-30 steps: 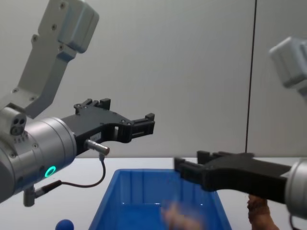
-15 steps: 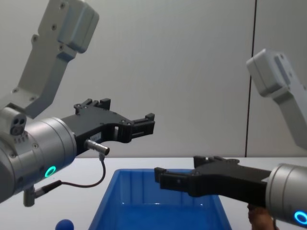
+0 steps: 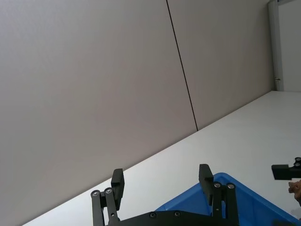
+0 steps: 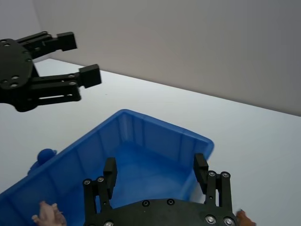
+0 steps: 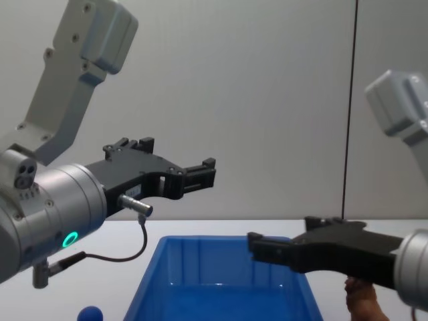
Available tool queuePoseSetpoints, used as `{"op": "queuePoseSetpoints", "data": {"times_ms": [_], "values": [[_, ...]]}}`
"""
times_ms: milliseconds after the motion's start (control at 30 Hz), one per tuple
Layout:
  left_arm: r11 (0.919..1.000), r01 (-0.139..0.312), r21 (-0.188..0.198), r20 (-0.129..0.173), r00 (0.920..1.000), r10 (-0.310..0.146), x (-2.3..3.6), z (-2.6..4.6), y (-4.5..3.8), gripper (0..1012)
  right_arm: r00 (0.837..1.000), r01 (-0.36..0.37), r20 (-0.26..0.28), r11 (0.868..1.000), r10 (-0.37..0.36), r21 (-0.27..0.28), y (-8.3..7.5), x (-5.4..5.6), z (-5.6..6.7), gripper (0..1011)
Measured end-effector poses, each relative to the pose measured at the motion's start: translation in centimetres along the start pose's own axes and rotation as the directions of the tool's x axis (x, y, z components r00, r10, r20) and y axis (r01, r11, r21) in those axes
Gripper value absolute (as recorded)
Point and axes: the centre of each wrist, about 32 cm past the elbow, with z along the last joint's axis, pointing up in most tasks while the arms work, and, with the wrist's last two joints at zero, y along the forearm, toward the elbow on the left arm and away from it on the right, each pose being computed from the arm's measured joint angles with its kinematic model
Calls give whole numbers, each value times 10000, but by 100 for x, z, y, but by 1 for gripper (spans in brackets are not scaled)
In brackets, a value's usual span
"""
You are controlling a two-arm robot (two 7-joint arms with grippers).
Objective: Pick up the two dolls from the table and place them into the box.
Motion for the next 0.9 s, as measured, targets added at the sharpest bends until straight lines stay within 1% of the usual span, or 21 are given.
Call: {"op": "queuePoseSetpoints", "data": {"times_ms": [33,67,167,267,367,500,600,700,833,900], "values": [[10000,0,0,0,10000,0,0,0,0,1002,9998,196,19,9998,-195,-23,-27,-1,1,1001],[10000,-1,1,0,10000,1,0,0,0,1002,9998,196,19,9998,-195,-23,-27,-1,1,1001],[10000,0,1,-1,10000,0,0,0,0,1002,9983,586,59,9983,-585,-81,-87,0,2,1001],[10000,0,1,-1,10000,0,0,0,0,1002,9940,1090,105,9939,-1088,-183,-162,4,-1,1001],[10000,0,1,-1,10000,0,0,0,0,1002,9904,1378,128,9901,-1375,-255,-210,4,-5,1001],[10000,0,0,0,10000,0,0,0,0,1002,9818,1896,160,9808,-1890,-453,-286,2,-26,1001],[10000,0,0,-1,10000,0,0,0,0,1002,9772,2121,170,9756,-2114,-572,-321,0,-44,1001],[10000,-1,0,0,10000,1,0,0,0,1002,9694,2456,175,9662,-2450,-777,-366,-3,-81,1001],[10000,-1,1,0,10000,1,0,0,0,1002,9649,2623,164,9606,-2619,-923,-390,-3,-112,1001],[10000,0,0,-1,10000,0,0,0,0,1002,9611,2759,148,9554,-2760,-1056,-406,-6,-140,1001]]}}
